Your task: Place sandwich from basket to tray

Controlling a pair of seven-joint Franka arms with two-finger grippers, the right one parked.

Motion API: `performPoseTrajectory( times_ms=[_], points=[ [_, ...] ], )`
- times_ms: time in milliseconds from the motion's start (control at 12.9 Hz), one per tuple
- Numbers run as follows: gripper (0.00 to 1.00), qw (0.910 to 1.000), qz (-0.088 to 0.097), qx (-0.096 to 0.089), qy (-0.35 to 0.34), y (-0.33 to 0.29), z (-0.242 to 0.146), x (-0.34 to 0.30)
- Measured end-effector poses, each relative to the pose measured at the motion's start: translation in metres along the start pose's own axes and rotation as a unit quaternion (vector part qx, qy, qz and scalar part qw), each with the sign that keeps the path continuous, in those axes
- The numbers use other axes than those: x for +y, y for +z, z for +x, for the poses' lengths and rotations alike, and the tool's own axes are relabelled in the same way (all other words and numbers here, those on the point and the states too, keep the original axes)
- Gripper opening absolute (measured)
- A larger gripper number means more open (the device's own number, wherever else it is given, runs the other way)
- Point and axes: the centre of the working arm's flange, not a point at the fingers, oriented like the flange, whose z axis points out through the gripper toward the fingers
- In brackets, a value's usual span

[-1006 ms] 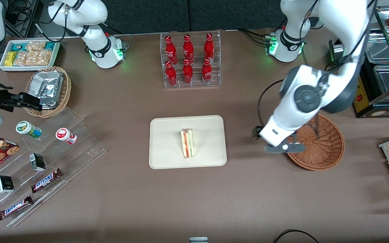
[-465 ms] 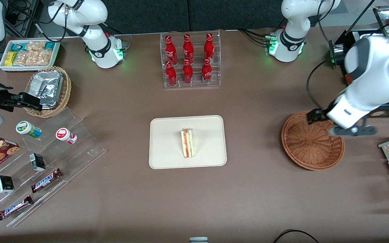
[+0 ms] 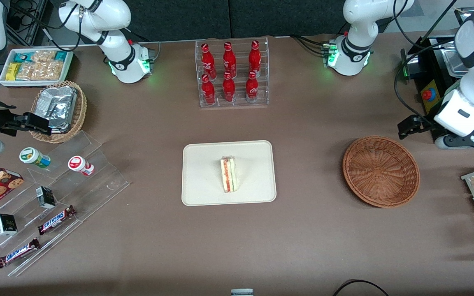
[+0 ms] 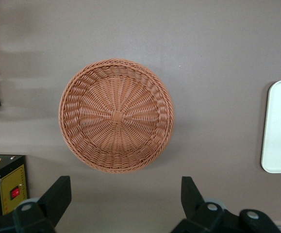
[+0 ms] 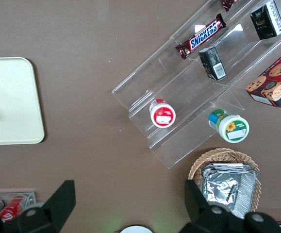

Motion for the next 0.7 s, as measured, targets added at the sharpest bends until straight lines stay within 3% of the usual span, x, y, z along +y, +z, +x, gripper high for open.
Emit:
performPoseTrajectory(
  times_ms=[310, 697],
  points=[
    [1.0, 0.9998, -0.001, 0.015, -0.015, -0.036, 0.001, -0.017],
    [1.0, 0.9998, -0.004, 0.013, -0.016, -0.037, 0.001, -0.019]
  ],
)
